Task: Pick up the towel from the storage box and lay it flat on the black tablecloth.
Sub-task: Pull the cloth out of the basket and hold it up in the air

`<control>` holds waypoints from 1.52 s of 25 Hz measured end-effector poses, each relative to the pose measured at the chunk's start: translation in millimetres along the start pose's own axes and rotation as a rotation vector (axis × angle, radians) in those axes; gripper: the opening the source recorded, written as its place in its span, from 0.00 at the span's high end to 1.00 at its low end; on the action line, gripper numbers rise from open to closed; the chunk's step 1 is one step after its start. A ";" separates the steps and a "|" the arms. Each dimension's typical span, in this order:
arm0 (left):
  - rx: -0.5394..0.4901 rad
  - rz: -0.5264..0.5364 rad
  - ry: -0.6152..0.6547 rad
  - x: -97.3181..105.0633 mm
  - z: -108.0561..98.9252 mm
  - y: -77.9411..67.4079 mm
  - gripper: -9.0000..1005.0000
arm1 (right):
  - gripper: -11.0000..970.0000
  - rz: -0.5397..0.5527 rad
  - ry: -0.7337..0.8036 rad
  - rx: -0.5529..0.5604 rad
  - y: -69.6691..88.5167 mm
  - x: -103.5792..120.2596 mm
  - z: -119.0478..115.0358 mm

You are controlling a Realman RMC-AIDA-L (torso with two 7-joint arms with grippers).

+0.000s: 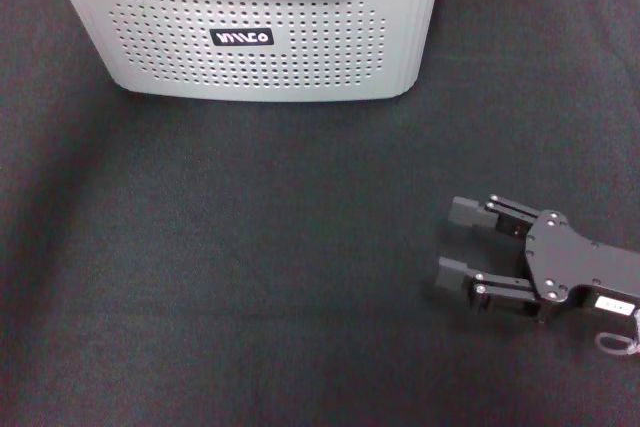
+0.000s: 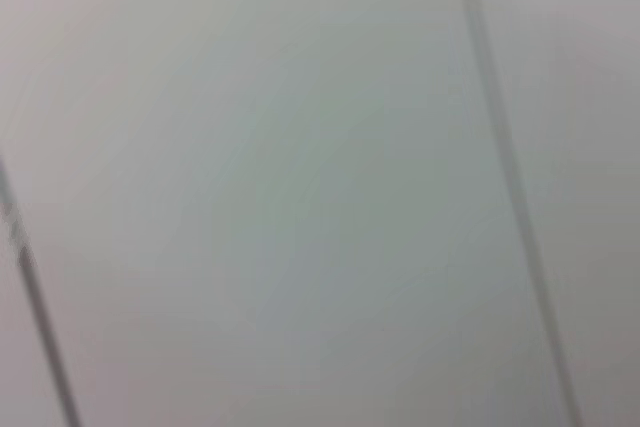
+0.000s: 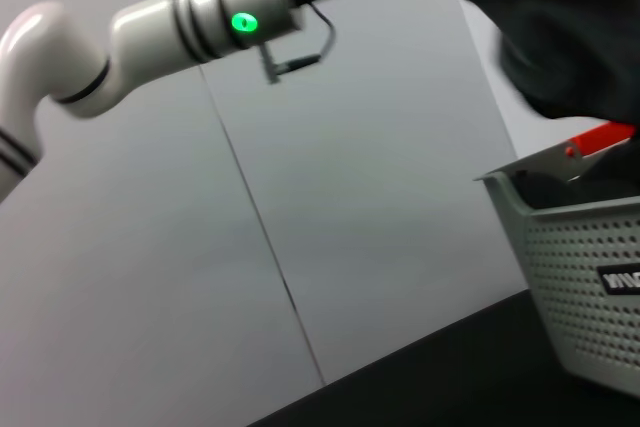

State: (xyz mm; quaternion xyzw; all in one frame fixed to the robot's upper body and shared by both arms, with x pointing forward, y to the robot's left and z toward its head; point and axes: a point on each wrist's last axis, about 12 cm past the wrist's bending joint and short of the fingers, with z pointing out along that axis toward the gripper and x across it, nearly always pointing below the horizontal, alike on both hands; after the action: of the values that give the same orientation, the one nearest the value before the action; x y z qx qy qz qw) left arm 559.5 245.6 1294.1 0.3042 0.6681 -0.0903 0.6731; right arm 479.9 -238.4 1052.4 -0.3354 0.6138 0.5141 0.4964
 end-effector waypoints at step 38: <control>0.950 -0.234 -0.226 83.6 -78.0 -10.9 0.95 | 0.20 -0.732 -0.250 0.182 -11.0 -43.3 -4.2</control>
State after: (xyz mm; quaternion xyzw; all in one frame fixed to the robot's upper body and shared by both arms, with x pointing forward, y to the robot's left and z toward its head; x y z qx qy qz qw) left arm 495.5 302.1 1217.2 0.4884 0.5056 -0.4916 0.5139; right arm 501.2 -249.4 1090.4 -0.4215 0.4316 0.2833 0.7455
